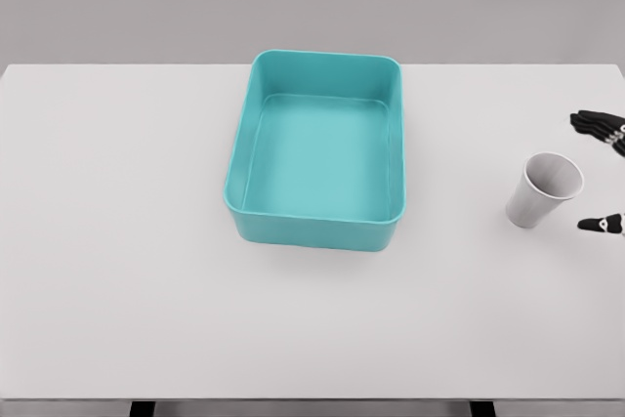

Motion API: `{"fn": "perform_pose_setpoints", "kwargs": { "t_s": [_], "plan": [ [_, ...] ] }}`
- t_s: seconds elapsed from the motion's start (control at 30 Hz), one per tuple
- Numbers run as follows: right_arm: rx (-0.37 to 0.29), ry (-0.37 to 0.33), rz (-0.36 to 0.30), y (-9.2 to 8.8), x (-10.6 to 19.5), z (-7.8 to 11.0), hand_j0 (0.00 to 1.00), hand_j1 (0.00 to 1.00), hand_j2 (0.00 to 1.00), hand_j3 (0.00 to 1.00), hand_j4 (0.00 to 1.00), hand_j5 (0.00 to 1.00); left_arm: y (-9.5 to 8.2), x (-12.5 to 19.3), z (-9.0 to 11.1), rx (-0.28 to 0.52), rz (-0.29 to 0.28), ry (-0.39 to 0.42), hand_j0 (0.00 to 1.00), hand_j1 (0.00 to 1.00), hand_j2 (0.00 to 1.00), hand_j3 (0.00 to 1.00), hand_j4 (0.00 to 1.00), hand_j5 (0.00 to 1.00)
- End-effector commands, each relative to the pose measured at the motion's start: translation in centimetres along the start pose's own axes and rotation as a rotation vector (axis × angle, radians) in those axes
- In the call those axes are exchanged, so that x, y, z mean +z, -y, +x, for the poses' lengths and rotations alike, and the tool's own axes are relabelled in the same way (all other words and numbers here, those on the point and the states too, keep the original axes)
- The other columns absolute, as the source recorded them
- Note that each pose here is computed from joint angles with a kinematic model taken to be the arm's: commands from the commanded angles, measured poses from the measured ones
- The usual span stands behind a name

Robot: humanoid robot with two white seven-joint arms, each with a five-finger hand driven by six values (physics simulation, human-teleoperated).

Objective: Put the paper cup into the basket with your right arm

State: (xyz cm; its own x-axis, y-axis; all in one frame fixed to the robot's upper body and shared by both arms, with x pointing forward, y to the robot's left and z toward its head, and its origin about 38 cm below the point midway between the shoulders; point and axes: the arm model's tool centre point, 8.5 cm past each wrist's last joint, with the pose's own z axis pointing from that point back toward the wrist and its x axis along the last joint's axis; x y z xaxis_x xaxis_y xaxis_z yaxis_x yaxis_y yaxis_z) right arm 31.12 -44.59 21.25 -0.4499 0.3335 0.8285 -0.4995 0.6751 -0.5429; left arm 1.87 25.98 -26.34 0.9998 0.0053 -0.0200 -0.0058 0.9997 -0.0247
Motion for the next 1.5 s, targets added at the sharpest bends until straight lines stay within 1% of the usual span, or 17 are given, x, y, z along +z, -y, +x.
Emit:
{"fn": "perform_pose_setpoints", "kwargs": {
  "t_s": [0.0,0.03,0.07,0.17,0.23,0.33,0.4,0.53,0.7,0.77,0.8,0.9,0.97,1.17,1.23,1.4,1.47],
  "plan": [
    [-0.024,0.013,-0.057,0.0,0.5,-0.6,1.0,1.0,1.0,1.0,1.0,1.0,0.0,0.0,0.0,0.0,0.0,0.0,1.0,1.0,1.0,1.0,1.0,1.0],
    [-0.023,0.015,-0.068,0.1,0.6,-0.6,1.0,1.0,1.0,1.0,1.0,1.0,0.0,0.0,0.0,0.0,0.0,0.0,1.0,1.0,1.0,1.0,1.0,1.0],
    [-0.041,0.025,-0.09,-0.4,0.6,-1.0,1.0,1.0,1.0,1.0,1.0,1.0,0.0,0.0,-0.1,0.001,0.0,-0.002,1.0,1.0,1.0,1.0,1.0,1.0],
    [-0.07,0.033,-0.109,-1.3,0.6,-1.6,1.0,1.0,1.0,1.0,1.0,1.0,0.0,0.0,0.0,-0.001,0.0,0.0,1.0,1.0,1.0,1.0,1.0,1.0],
    [-0.121,0.002,-0.129,-1.9,0.6,-2.5,1.0,1.0,1.0,1.0,1.0,1.0,0.0,0.0,0.0,-0.001,0.0,0.001,1.0,1.0,1.0,1.0,1.0,1.0],
    [-0.155,-0.029,-0.141,-2.5,1.2,-3.8,1.0,1.0,1.0,1.0,1.0,1.0,0.0,0.0,0.0,-0.001,0.0,0.0,1.0,1.0,1.0,1.0,1.0,1.0],
    [-0.206,-0.047,-0.187,-3.0,1.4,-4.8,1.0,1.0,1.0,1.0,1.0,1.0,0.0,0.0,0.0,0.0,0.0,0.0,1.0,1.0,1.0,1.0,1.0,1.0],
    [-0.26,-0.098,-0.236,-2.8,2.1,-6.0,1.0,1.0,1.0,1.0,1.0,1.0,0.0,0.0,0.0,0.0,0.0,0.0,1.0,1.0,1.0,1.0,1.0,1.0],
    [-0.32,-0.184,-0.267,-2.2,3.0,-7.1,1.0,1.0,1.0,1.0,1.0,1.0,0.0,0.0,-0.1,-0.001,0.0,-0.002,1.0,1.0,1.0,1.0,1.0,1.0],
    [-0.377,-0.226,-0.269,-2.9,3.0,-7.8,1.0,1.0,1.0,1.0,1.0,1.0,0.0,0.0,0.0,0.0,0.0,0.0,1.0,1.0,1.0,1.0,1.0,1.0],
    [-0.389,-0.237,-0.271,-2.9,3.1,-8.0,1.0,1.0,1.0,1.0,1.0,1.0,0.0,0.0,0.0,-0.001,0.0,0.0,1.0,1.0,1.0,1.0,1.0,1.0],
    [-0.401,-0.241,-0.276,-3.2,3.1,-8.2,1.0,1.0,1.0,1.0,1.0,1.0,0.0,0.0,-0.1,-0.001,0.0,-0.002,1.0,1.0,1.0,1.0,1.0,1.0],
    [-0.424,-0.254,-0.298,-3.8,3.4,-9.1,1.0,1.0,1.0,1.0,1.0,1.0,0.0,0.0,0.0,0.0,0.0,0.0,1.0,1.0,1.0,1.0,1.0,1.0],
    [-0.432,-0.266,-0.325,-3.4,3.6,-10.0,1.0,1.0,1.0,1.0,1.0,1.0,0.0,0.0,0.0,-0.001,0.0,0.0,1.0,1.0,1.0,1.0,1.0,1.0],
    [-0.442,-0.284,-0.326,-3.8,3.8,-10.6,1.0,1.0,1.0,1.0,1.0,1.0,0.0,0.0,0.0,-0.001,0.0,0.0,1.0,1.0,1.0,1.0,1.0,1.0],
    [-0.437,-0.271,-0.319,-3.7,3.3,-10.3,1.0,1.0,1.0,1.0,1.0,1.0,0.0,0.0,0.0,-0.001,0.0,0.0,1.0,1.0,1.0,1.0,1.0,1.0],
    [-0.448,-0.266,-0.32,-4.2,3.0,-10.5,1.0,1.0,1.0,1.0,1.0,1.0,0.0,0.0,-0.1,-0.001,0.0,-0.002,1.0,1.0,1.0,1.0,1.0,1.0]
  ]
}}
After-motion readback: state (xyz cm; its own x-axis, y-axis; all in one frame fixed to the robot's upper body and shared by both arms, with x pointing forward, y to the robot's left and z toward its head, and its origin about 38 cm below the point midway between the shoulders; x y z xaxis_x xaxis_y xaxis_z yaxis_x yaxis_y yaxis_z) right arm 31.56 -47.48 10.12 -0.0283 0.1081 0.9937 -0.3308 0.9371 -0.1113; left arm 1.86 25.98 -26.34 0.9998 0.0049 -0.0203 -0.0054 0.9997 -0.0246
